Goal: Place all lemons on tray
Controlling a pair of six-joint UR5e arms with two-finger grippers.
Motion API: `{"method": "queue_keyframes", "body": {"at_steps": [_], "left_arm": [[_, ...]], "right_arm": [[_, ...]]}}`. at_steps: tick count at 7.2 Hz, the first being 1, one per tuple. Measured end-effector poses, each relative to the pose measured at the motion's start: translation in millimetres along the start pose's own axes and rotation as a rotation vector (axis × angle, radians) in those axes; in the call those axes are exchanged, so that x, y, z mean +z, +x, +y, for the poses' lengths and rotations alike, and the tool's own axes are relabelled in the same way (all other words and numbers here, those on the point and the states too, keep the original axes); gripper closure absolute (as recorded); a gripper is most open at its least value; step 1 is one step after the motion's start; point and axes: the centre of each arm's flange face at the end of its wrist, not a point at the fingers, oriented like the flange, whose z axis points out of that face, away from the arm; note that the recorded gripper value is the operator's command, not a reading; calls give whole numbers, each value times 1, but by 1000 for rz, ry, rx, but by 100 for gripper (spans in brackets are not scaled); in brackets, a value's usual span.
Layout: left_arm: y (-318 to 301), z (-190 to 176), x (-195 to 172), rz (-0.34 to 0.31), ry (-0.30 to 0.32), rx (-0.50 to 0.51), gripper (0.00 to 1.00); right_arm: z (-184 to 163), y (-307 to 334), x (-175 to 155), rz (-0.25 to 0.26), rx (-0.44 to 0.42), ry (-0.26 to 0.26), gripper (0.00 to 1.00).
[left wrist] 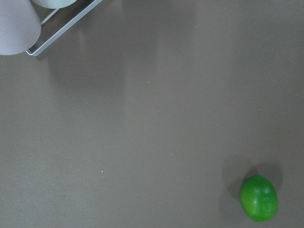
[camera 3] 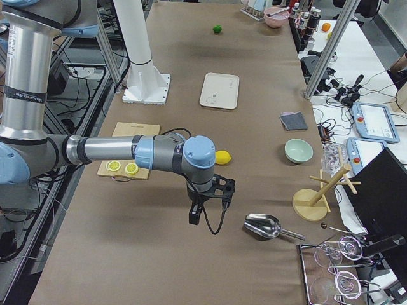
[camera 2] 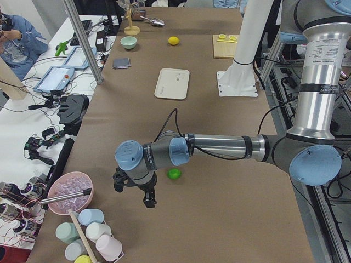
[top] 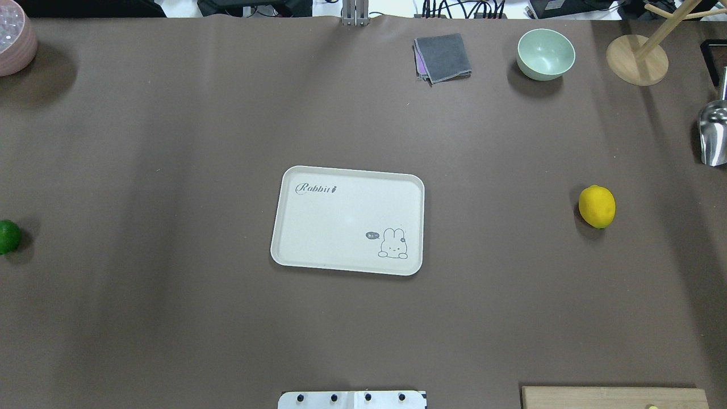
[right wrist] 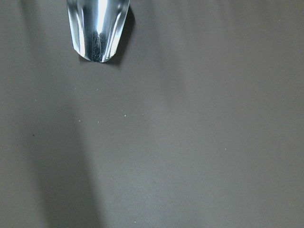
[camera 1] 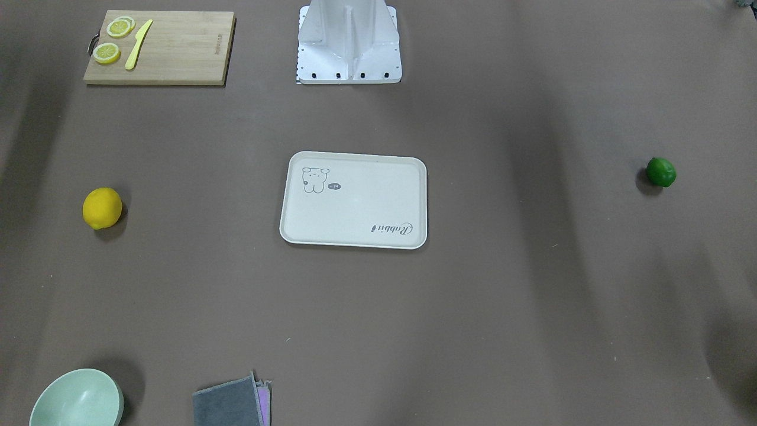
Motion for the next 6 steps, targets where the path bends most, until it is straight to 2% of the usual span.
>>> {"method": "queue_keyframes", "body": {"at_steps": [4,6], "left_arm": [[12,-2,17,-8,-7,-36,2],[34,20,53,-12,41,-77,2]], "right_arm": [[7,-1,-8,-1,0,16,0],[9,-1,-10,-1,0,19,0]]}}
